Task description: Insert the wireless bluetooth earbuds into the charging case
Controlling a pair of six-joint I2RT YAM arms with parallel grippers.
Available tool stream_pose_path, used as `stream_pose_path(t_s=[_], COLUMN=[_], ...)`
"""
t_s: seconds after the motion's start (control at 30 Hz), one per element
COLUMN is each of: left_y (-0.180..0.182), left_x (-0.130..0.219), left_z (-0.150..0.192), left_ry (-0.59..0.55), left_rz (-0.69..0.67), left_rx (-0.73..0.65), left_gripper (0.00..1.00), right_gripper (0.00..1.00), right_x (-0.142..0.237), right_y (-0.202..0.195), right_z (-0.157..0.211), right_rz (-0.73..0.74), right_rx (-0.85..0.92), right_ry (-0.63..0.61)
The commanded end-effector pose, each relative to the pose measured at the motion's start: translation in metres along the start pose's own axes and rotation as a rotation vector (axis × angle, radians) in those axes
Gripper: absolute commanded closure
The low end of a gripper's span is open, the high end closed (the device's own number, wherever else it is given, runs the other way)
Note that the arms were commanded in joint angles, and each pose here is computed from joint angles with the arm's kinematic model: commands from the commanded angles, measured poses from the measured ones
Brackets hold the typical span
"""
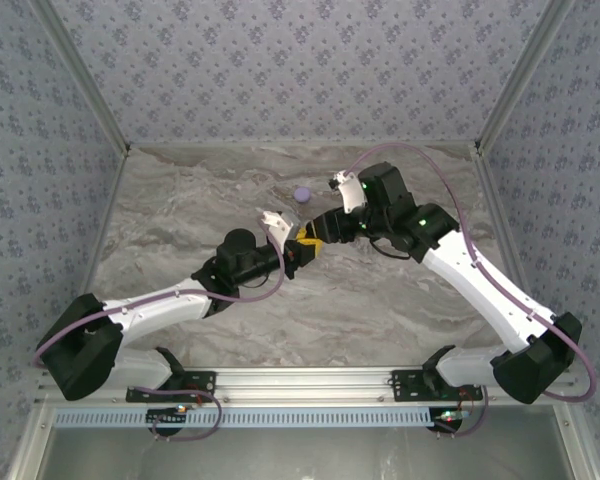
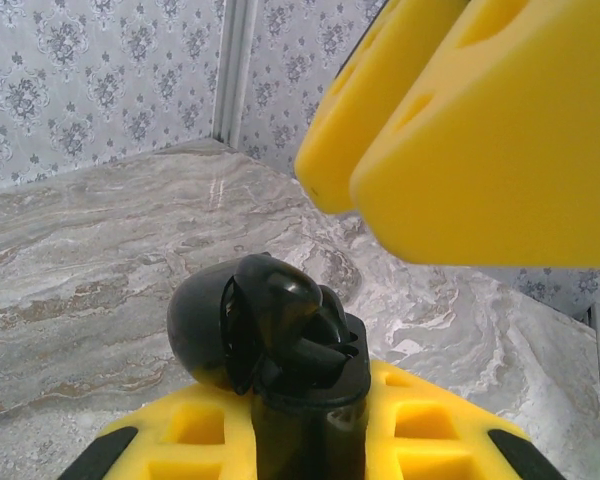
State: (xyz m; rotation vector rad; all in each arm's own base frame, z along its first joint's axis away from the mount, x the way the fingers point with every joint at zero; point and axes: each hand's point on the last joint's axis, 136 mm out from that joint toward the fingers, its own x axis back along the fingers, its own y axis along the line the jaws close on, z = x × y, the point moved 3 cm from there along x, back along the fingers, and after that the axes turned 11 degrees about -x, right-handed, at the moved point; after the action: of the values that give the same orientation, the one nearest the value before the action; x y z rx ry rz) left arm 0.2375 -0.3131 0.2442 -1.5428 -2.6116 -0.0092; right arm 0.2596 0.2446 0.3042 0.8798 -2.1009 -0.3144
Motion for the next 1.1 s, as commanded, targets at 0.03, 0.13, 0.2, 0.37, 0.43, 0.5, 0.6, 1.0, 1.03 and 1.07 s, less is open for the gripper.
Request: stream_pose_path(t_s=[0.03,0.13,0.2,0.37,0.43,0.5,0.6,1.0,1.03,1.07], left_y=[-0.009,-0.011,-0.012,-0.014,-0.014,-0.013,-0.011,-0.008,-0.008,-0.008], left_x=[0.002,0.001,0.002,0.002,0.003,0.004,0.004,0.007,0.007,0.007], left_z=[-0.028,-0.028,-0.029,-0.031,-0.031,-0.03,-0.03,-0.032,-0.032,-0.032], left_ry=[-0.067,-0.068,-0.07,-0.074,-0.073,-0.072,-0.071,-0.085,-0.086,-0.086], left_rz=[0.036,0.044,0.05,0.062,0.057,0.05,0.034,0.01,0.01,0.01], left_rx=[-0.048,-0.053,-0.055,-0.069,-0.07,-0.071,-0.069,-0.063,-0.062,-0.06], left_gripper=[0.86,0.86,0.87,0.87,0.87,0.87,0.87,0.88,0.88,0.88], right_gripper=[0.56,0.56,0.56,0.56,0.57,0.59,0.64,0.71,0.71,0.72], right_x=[-0.001,-0.004,-0.007,-0.011,-0.012,-0.012,-0.011,-0.008,-0.008,-0.008], right_y=[0.013,0.012,0.011,0.008,0.006,0.003,0.002,0.001,0.001,0.002], right_z=[-0.009,-0.009,-0.008,-0.007,-0.006,-0.006,-0.004,-0.002,-0.003,-0.002], right_rz=[-0.044,-0.041,-0.029,-0.009,0.005,0.02,0.03,0.033,0.031,0.026], right_rx=[0.02,0.022,0.02,0.017,0.013,0.01,0.012,0.011,0.011,0.011], right_ry=[-0.009,0.004,0.011,0.02,0.026,0.026,0.028,0.028,0.029,0.032])
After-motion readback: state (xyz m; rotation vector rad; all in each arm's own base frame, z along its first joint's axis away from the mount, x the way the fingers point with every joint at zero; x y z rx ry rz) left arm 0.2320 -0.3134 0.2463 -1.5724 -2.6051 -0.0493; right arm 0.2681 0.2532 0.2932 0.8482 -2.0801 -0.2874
